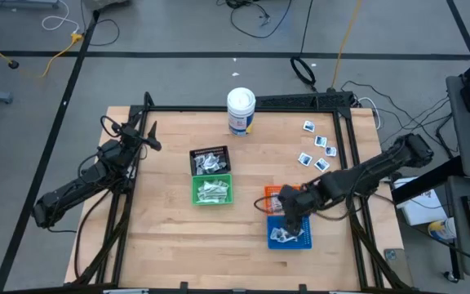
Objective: Pick & Place First Aid Supplies
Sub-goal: Put the blue pad into the blue bin
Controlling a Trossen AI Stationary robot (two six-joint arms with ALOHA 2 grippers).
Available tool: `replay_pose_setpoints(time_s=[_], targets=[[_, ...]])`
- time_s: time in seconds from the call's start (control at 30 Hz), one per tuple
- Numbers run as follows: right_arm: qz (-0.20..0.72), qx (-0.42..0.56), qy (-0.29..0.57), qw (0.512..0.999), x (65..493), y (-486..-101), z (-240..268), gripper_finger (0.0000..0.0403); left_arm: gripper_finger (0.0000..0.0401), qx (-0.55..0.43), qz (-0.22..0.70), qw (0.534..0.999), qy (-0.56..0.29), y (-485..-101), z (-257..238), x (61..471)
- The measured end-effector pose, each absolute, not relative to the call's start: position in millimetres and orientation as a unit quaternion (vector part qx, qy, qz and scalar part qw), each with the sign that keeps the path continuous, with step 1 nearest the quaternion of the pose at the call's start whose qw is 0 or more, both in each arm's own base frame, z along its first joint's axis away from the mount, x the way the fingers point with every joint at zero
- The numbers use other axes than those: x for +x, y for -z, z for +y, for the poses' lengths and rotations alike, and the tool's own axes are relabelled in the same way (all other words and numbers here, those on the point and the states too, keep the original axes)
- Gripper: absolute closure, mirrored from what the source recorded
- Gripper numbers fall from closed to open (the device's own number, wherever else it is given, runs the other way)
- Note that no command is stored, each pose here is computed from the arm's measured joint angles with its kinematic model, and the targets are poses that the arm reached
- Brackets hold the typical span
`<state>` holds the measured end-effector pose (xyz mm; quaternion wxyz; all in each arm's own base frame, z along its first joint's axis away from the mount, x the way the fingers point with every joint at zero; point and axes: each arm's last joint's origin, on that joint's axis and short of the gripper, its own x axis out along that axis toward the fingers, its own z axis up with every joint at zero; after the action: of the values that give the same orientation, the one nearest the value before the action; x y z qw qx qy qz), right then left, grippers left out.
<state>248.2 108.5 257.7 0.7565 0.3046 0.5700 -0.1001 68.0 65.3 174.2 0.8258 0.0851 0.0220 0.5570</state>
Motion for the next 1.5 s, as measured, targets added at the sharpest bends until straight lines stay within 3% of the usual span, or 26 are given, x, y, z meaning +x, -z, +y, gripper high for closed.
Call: replay_pose_setpoints(time_s=[0.27,0.47,0.93,1.33,1.5], targets=[[0.514,0.230,0.037,0.825,261,-285,70,0.0131,0.0096,0.085,0.022,0.826,-0.557,-174,65,68],[0.480,0.268,0.100,0.829,272,-286,25,0.0142,0.0095,0.085,0.022,0.826,-0.557,-174,65,68],[0.450,0.322,0.273,0.787,247,-282,-104,0.0154,0.0095,0.085,0.022,0.826,-0.557,-174,65,68],[0.382,0.344,0.505,0.693,172,-282,-204,0.0154,0.0095,0.085,0.022,0.826,-0.557,-174,65,68],[0.363,0.360,0.550,0.660,150,-281,-225,0.0154,0.0096,0.085,0.022,0.826,-0.557,-174,65,68]])
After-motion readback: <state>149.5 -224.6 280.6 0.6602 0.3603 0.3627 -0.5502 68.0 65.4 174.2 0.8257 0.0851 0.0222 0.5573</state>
